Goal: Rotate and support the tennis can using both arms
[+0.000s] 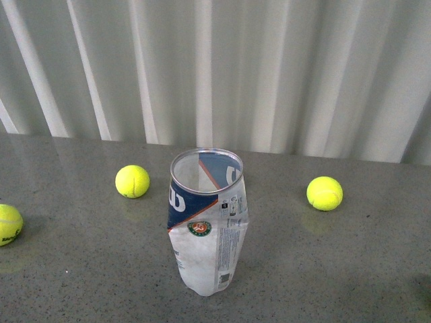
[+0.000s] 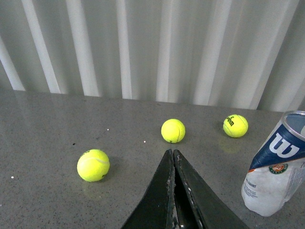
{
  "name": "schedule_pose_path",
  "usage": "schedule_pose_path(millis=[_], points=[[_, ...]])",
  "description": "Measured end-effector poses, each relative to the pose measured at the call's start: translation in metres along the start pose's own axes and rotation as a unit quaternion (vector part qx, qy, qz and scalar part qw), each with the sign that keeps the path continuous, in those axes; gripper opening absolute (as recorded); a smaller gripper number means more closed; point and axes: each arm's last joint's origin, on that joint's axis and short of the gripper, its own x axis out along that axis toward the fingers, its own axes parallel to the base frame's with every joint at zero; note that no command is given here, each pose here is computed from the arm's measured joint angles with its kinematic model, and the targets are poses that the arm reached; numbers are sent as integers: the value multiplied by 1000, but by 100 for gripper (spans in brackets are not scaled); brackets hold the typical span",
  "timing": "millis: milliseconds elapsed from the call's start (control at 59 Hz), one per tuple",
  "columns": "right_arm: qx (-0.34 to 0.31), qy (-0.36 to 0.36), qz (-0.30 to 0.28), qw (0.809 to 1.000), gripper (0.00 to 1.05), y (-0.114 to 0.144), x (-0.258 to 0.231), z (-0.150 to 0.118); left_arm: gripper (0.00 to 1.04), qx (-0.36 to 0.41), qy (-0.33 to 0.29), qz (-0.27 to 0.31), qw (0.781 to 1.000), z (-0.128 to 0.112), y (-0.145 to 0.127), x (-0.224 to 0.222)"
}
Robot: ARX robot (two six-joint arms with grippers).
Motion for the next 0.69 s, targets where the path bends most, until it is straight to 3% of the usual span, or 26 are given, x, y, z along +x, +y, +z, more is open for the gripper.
schedule_pose_path(millis=[559,695], points=[[0,0,0,1000,97,0,0,0,4,-2,-6,0,1000,-2,0,-15],[0,0,0,1000,97,0,0,0,28,-2,-6,0,1000,-2,0,-15]])
